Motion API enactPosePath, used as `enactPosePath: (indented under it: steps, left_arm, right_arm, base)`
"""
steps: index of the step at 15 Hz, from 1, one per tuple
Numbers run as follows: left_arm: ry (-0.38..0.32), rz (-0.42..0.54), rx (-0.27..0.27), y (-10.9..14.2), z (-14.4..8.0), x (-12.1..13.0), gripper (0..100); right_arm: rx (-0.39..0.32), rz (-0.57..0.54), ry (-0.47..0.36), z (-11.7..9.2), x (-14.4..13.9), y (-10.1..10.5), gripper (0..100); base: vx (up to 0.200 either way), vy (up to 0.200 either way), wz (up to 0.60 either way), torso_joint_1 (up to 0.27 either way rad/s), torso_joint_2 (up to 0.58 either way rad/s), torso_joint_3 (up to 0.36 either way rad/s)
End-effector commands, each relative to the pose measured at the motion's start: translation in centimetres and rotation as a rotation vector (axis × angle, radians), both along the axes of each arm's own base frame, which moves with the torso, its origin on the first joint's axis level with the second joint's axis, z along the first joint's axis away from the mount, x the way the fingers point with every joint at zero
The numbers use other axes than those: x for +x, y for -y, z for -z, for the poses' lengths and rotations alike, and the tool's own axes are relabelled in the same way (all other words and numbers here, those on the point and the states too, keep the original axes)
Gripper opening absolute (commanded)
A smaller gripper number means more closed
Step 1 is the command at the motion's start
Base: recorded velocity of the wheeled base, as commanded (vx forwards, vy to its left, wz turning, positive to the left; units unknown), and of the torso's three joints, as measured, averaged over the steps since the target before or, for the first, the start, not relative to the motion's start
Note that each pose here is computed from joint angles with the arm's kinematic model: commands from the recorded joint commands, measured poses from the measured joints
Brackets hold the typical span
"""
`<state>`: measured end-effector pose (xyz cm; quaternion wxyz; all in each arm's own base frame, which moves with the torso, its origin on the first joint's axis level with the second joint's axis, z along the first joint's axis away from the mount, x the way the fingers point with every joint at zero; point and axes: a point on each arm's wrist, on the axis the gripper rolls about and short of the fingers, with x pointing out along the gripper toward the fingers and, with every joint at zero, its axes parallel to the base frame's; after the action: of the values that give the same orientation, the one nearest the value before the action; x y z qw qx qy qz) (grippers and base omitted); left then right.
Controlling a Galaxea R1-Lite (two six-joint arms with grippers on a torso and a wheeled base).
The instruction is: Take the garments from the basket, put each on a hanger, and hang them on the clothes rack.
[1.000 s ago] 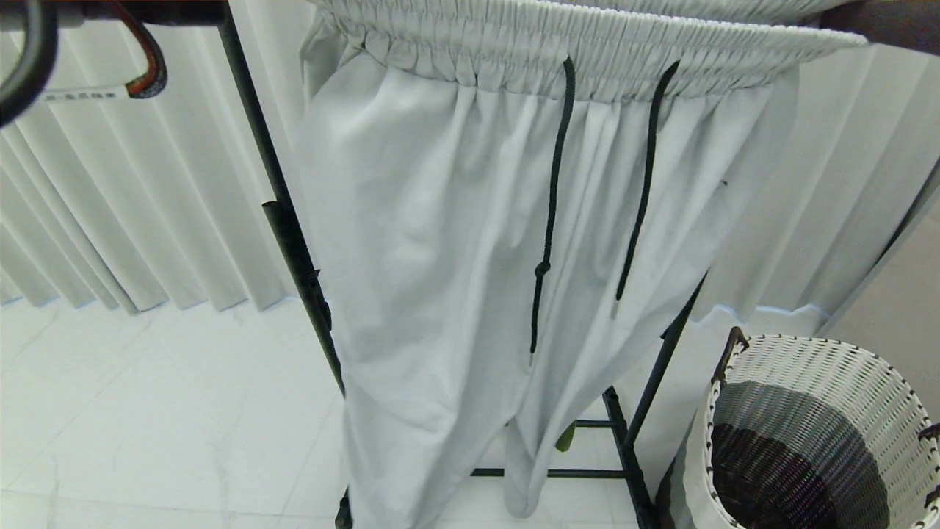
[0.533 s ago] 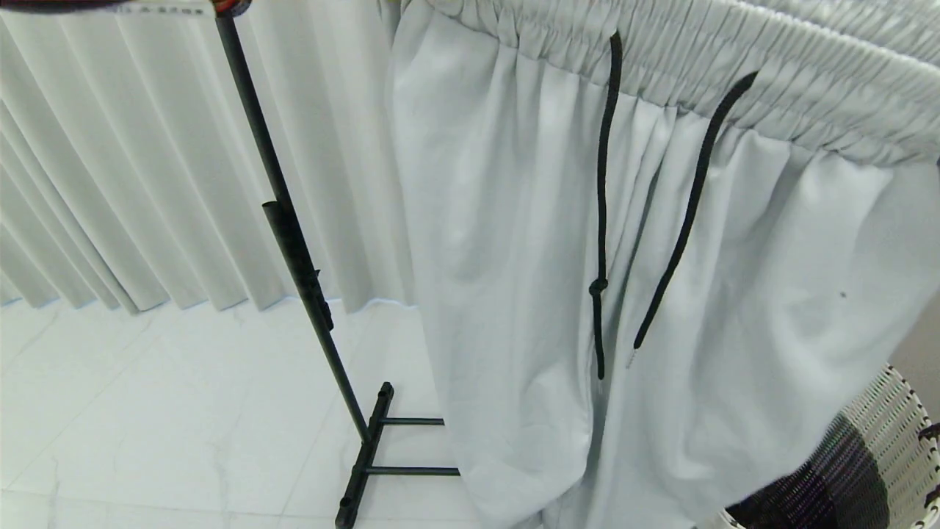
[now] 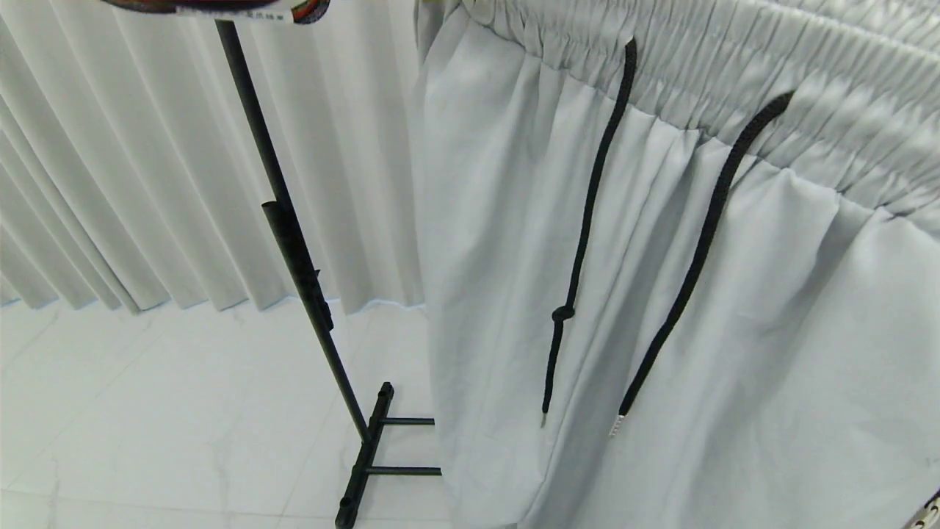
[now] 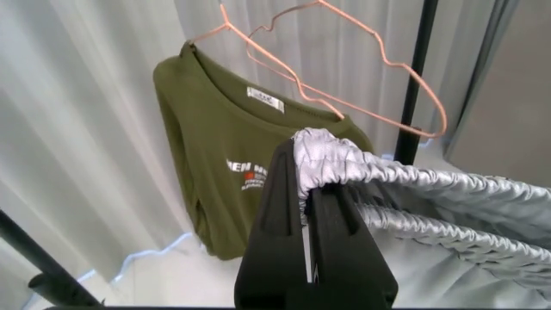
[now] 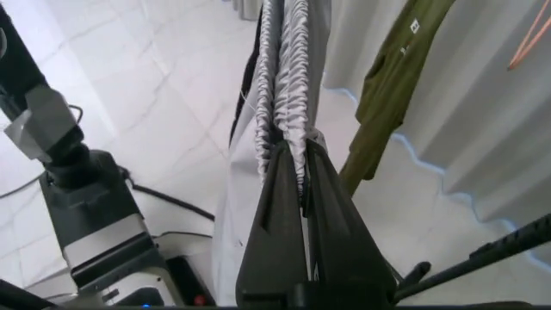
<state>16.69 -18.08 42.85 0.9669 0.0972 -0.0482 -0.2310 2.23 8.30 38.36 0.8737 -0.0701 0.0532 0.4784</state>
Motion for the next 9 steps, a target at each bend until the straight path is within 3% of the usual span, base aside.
enactPosePath:
  steps: [1, 4, 6, 7, 9]
  left_arm:
    - [-0.034, 0.001, 0.037, -1.3, -0.1, -1.1, 0]
    - [-0.172, -0.001, 0.117, -3.5, 0.8, -3.1, 0]
    - [-0.236, 0.011, 0.152, -5.2, 1.1, -5.0, 0]
    - [-0.260, 0.044, 0.153, -5.8, 1.1, -6.2, 0]
    - [-0.290, 0.153, 0.087, -5.9, 0.9, -8.4, 0]
  right_arm:
    - [-0.019, 0.064, 0.006, 0.1, 0.6, -0.2, 0]
    - [-0.042, 0.216, 0.053, -0.7, 3.0, -2.1, 0]
    - [0.016, 0.271, 0.099, -1.6, 4.8, -3.9, 0]
    - [0.069, 0.258, 0.121, -2.1, 5.5, -5.0, 0]
    - [0.138, 0.230, 0.161, -2.6, 6.7, -7.1, 0]
  base:
    - [0.000, 0.000, 0.00, 0.000, 0.00, 0.000]
    - [0.000, 0.000, 0.00, 0.000, 0.00, 0.000]
    - [0.000, 0.000, 0.00, 0.000, 0.00, 0.000]
    - [0.000, 0.000, 0.00, 0.000, 0.00, 0.000]
    - [0.000, 0.000, 0.00, 0.000, 0.00, 0.000]
